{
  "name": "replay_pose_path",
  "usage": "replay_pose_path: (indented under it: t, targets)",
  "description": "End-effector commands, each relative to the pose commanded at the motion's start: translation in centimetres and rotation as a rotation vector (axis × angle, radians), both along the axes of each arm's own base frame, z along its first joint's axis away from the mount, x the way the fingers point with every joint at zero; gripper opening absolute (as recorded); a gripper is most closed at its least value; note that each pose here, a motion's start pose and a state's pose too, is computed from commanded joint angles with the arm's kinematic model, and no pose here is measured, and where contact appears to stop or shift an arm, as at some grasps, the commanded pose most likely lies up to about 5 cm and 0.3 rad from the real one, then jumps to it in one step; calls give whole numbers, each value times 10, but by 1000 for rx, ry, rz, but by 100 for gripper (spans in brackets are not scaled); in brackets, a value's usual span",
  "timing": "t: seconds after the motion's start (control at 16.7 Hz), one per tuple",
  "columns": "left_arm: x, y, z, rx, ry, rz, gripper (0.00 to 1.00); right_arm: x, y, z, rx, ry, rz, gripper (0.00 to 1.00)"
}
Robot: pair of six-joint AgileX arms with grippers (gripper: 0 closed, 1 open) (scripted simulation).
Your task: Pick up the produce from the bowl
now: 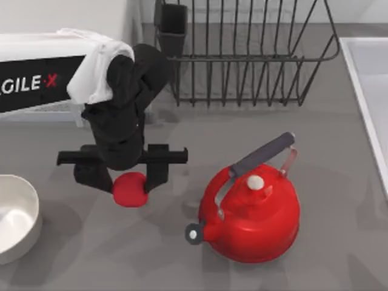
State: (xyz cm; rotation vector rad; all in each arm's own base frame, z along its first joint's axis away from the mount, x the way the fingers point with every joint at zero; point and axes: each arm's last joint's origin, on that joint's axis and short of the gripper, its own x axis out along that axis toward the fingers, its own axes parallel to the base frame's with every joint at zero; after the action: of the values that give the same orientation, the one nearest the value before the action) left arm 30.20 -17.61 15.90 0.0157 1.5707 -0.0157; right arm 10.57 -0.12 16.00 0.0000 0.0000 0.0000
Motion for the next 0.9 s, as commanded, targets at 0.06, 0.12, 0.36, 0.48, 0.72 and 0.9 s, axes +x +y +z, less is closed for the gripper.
replay_pose_path:
  t: [0.06,0.12,0.36,0.48,0.72,0.9]
  targets:
    - [0,0,0,0,0,0,8,0,0,0,0,0,0,100]
    - [0,0,0,0,0,0,15,0,0,0,0,0,0,100]
    - [0,0,0,0,0,0,45,0,0,0,0,0,0,100]
    - [0,0,0,0,0,0,60,0,0,0,0,0,0,100]
    - [0,0,0,0,0,0,90,0,0,0,0,0,0,100]
    - [0,0,0,0,0,0,100,0,0,0,0,0,0,100]
